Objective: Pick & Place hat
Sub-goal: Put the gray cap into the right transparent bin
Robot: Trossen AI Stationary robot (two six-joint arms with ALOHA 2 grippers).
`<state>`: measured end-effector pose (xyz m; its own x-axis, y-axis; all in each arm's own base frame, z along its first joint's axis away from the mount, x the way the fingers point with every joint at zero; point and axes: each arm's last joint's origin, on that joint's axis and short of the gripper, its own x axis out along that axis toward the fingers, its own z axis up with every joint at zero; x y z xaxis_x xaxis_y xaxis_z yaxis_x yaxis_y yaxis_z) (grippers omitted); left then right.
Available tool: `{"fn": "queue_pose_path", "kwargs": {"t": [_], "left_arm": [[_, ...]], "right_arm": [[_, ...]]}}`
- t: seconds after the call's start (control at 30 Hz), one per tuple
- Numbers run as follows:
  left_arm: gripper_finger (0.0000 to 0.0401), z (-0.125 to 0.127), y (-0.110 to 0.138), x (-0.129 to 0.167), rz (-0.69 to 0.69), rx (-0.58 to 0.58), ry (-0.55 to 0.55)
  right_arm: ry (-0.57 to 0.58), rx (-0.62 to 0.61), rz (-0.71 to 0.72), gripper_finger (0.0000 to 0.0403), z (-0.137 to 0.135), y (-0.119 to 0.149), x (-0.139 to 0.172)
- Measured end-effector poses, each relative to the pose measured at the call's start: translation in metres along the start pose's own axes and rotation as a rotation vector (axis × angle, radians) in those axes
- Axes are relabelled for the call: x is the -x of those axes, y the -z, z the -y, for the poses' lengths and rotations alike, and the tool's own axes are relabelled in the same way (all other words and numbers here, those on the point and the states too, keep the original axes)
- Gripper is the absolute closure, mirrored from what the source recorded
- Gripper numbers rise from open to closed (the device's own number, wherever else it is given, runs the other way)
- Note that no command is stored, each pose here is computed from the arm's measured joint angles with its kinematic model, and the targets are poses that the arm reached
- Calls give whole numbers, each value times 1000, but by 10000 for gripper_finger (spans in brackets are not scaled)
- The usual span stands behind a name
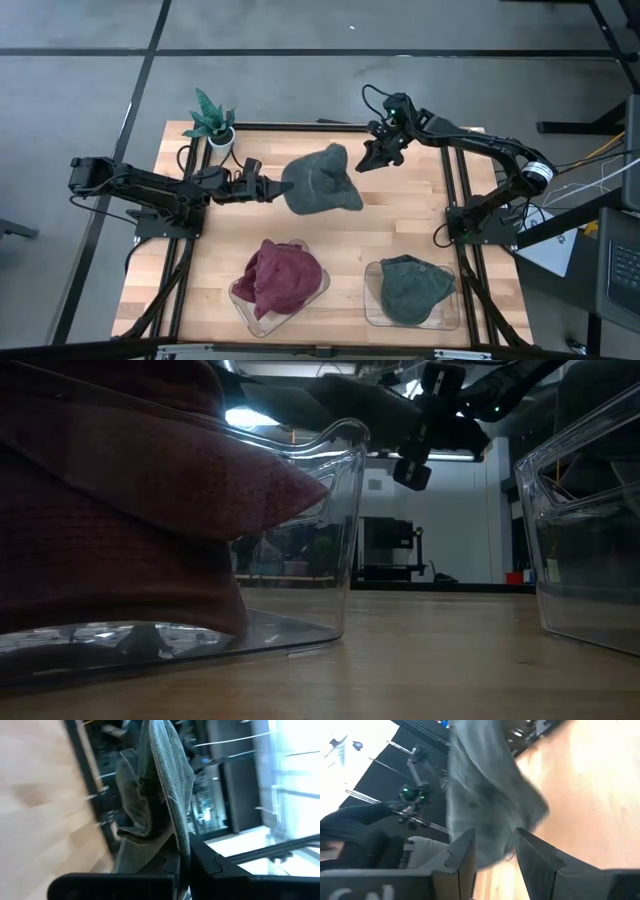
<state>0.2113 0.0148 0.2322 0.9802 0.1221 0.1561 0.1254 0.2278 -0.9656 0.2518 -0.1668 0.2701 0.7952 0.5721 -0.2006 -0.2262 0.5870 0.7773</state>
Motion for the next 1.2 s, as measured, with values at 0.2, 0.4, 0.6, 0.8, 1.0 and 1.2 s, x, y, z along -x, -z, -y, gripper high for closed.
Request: {"fn": "queue_pose_path", "kwargs": {"t": [0.2, 0.4, 0.6, 0.8, 1.0, 1.2], "left_arm": [[395, 10, -3, 0, 40, -48, 89], [395, 18, -3, -4, -3, -107, 124], [395, 27, -3, -8, -32, -159, 163], [395, 20, -2, -9, -49, -156, 81], [395, 18, -2, -9, -32, -156, 53], [394, 12, -5, -10, 8, -130, -10]], "right_arm": [[11, -1, -18, 266, -4, 1, -11], [6, -51, 8, 256, -7, -4, -13], [-3, -108, 41, 183, -10, -10, -13], [-33, -89, 56, 84, -13, -15, -13], [-77, -85, 25, 53, -15, -15, -14], [-155, -76, -14, 69, -19, -16, -13]]}}
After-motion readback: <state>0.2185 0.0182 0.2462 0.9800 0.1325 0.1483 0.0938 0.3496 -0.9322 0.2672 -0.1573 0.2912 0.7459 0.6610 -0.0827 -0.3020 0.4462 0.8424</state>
